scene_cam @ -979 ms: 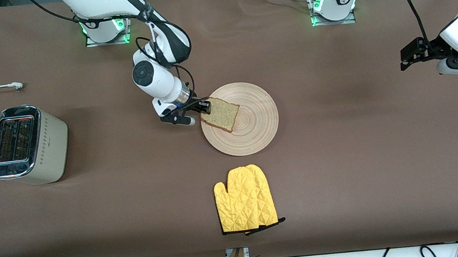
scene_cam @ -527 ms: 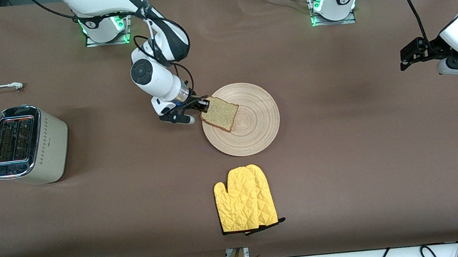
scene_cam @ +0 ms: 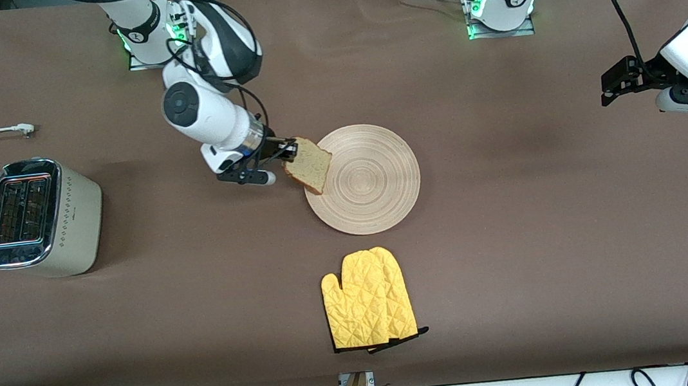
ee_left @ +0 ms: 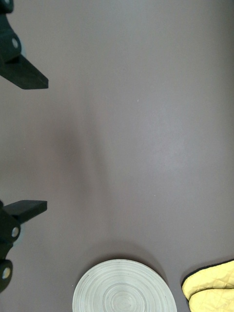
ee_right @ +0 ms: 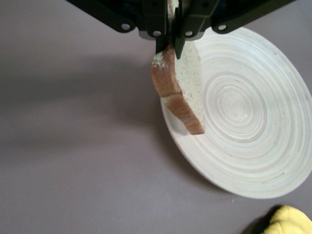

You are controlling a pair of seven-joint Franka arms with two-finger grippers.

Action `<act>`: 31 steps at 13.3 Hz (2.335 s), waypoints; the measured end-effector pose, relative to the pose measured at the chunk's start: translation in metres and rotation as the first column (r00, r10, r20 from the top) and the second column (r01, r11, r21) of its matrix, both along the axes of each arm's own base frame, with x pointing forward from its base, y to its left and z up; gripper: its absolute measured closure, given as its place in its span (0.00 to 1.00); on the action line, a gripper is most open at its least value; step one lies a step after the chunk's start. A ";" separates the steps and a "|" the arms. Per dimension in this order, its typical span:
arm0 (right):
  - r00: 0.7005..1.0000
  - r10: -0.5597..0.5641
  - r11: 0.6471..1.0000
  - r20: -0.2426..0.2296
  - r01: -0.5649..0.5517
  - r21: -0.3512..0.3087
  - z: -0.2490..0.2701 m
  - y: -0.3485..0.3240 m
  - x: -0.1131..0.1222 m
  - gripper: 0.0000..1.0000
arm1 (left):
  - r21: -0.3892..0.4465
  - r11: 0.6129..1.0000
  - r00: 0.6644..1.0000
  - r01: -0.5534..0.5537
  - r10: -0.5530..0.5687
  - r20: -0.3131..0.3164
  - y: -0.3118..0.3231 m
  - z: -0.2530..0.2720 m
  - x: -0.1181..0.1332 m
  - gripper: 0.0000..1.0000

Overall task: Move plate and put bread in toaster
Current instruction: 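Lift the bread with the right gripper and carry it to the toaster, then lower the bread into a toaster slot with the right gripper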

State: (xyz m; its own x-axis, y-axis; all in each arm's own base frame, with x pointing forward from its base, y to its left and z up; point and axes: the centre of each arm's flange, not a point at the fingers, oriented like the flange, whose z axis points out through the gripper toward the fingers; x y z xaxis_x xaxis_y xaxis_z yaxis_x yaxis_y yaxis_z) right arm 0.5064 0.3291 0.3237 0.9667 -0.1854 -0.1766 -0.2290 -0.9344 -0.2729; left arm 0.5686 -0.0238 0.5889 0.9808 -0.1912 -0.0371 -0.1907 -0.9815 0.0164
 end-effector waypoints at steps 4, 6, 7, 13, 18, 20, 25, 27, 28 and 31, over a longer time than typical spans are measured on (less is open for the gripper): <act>0.983 0.184 0.982 0.000 -0.184 -0.040 0.051 -0.081 0.037 0.93 | 0.000 1.000 1.000 0.000 0.000 0.000 0.000 0.000 0.000 0.00; 0.959 0.284 0.954 -0.006 -0.283 -0.099 0.080 -0.116 0.054 0.93 | 0.000 1.000 1.000 0.000 0.000 0.000 0.000 0.000 0.000 0.00; 0.943 0.333 0.935 -0.009 -0.332 -0.126 0.096 -0.131 0.062 0.93 | 0.000 1.000 1.000 0.000 0.000 0.000 0.000 0.000 0.000 0.00; 0.872 0.485 0.832 -0.071 -0.484 -0.271 0.157 -0.245 0.090 0.93 | 0.000 1.000 1.000 0.005 -0.005 0.009 -0.003 0.004 0.001 0.00; 0.879 0.440 0.781 -0.185 -0.476 -0.404 0.175 -0.299 0.094 0.93 | -0.001 1.000 1.000 0.016 -0.016 0.008 -0.009 0.004 0.001 0.00; 0.879 0.425 0.748 -0.216 -0.476 -0.463 0.185 -0.312 0.096 0.93 | -0.001 1.000 1.000 0.016 -0.016 0.008 -0.009 0.004 0.001 0.00; 0.911 0.322 0.728 -0.258 -0.413 -0.547 0.188 -0.376 0.101 0.93 | -0.001 1.000 1.000 0.016 -0.016 0.009 -0.009 0.004 0.001 0.00; 0.917 0.289 0.728 -0.273 -0.396 -0.559 0.180 -0.395 0.104 0.93 | -0.001 1.000 1.000 0.016 -0.016 0.009 -0.009 0.004 0.001 0.00; 0.921 0.277 0.730 -0.274 -0.388 -0.562 0.177 -0.404 0.106 0.93 | -0.001 1.000 1.000 0.016 -0.016 0.009 -0.009 0.004 0.001 0.00; 0.919 0.290 0.725 -0.268 -0.394 -0.565 0.168 -0.426 0.112 0.93 | -0.001 1.000 1.000 0.016 -0.016 0.008 -0.009 0.004 0.001 0.00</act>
State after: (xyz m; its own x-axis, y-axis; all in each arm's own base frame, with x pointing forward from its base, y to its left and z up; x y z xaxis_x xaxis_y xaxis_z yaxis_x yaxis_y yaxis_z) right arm 0.6180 -0.0965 0.4919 0.9557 0.0355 -0.2921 0.1489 -0.9145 0.3762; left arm 0.5694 -0.0330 0.5926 0.9779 -0.2071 -0.0287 -0.2067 -0.9783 0.0154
